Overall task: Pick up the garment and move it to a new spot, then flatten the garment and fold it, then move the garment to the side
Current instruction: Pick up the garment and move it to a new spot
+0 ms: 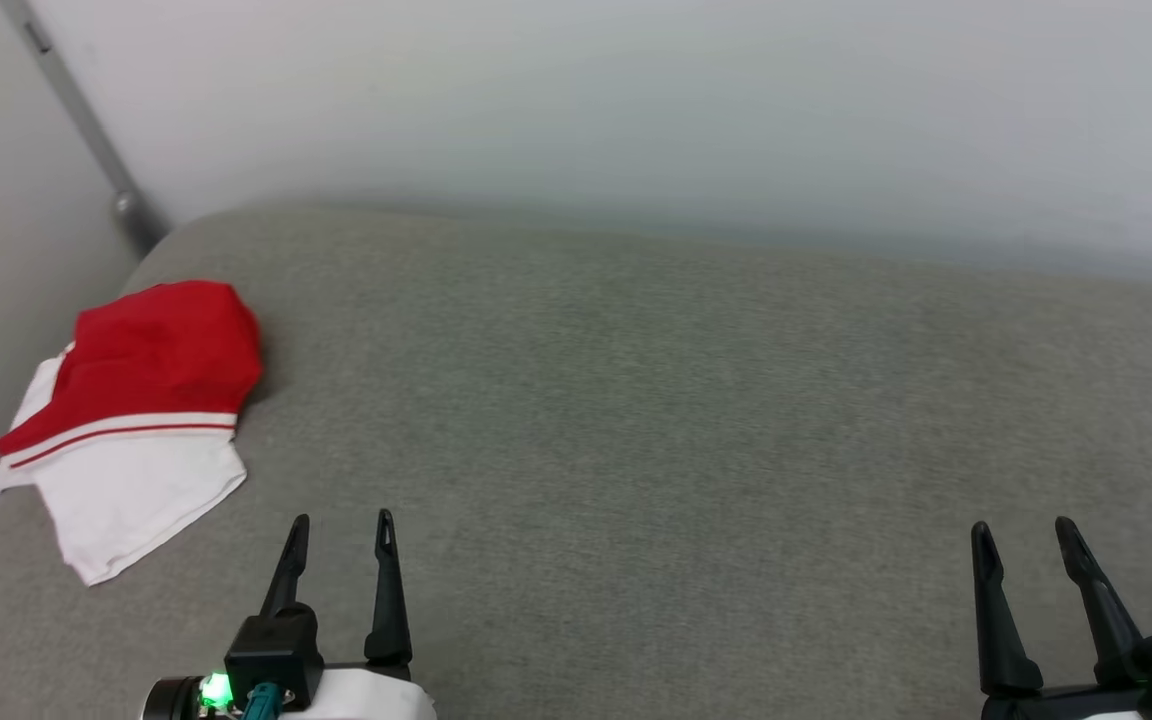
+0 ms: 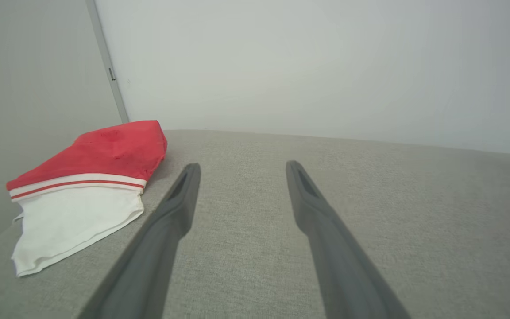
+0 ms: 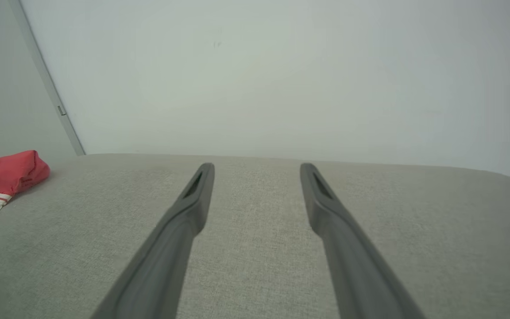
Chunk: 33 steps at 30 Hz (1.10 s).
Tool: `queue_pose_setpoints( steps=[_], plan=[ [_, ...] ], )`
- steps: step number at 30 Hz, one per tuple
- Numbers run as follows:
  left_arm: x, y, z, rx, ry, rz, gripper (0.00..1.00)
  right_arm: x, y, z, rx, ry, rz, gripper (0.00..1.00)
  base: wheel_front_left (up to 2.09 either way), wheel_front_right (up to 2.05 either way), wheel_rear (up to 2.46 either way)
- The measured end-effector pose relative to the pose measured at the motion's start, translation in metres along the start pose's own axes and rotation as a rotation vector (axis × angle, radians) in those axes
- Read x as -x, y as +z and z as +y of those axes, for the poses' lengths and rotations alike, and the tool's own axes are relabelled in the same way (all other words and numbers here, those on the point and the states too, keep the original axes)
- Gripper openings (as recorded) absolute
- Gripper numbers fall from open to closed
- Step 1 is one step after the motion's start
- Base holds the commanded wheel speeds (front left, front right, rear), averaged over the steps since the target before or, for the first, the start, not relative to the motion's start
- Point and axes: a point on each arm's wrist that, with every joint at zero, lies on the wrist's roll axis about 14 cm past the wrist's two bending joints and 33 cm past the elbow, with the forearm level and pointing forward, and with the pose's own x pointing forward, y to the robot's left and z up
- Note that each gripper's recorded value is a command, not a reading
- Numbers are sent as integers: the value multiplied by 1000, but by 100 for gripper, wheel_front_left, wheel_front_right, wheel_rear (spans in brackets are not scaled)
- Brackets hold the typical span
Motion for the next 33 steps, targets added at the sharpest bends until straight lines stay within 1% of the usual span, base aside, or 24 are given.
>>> queue_pose_setpoints(
  steps=[8,20,26,33],
  plan=[
    [17,4,43,-13,145,-6,100,-23,-7,36,-15,121,9,100,0,0,0],
    [57,10,105,-34,367,-9,100,-47,-17,97,-43,311,27,100,0,0,0],
    [74,10,120,-41,430,-1,100,-50,-19,115,-53,365,30,100,0,0,0],
    [74,8,125,-45,448,8,100,-50,-23,116,-52,371,40,100,0,0,0]
  ],
)
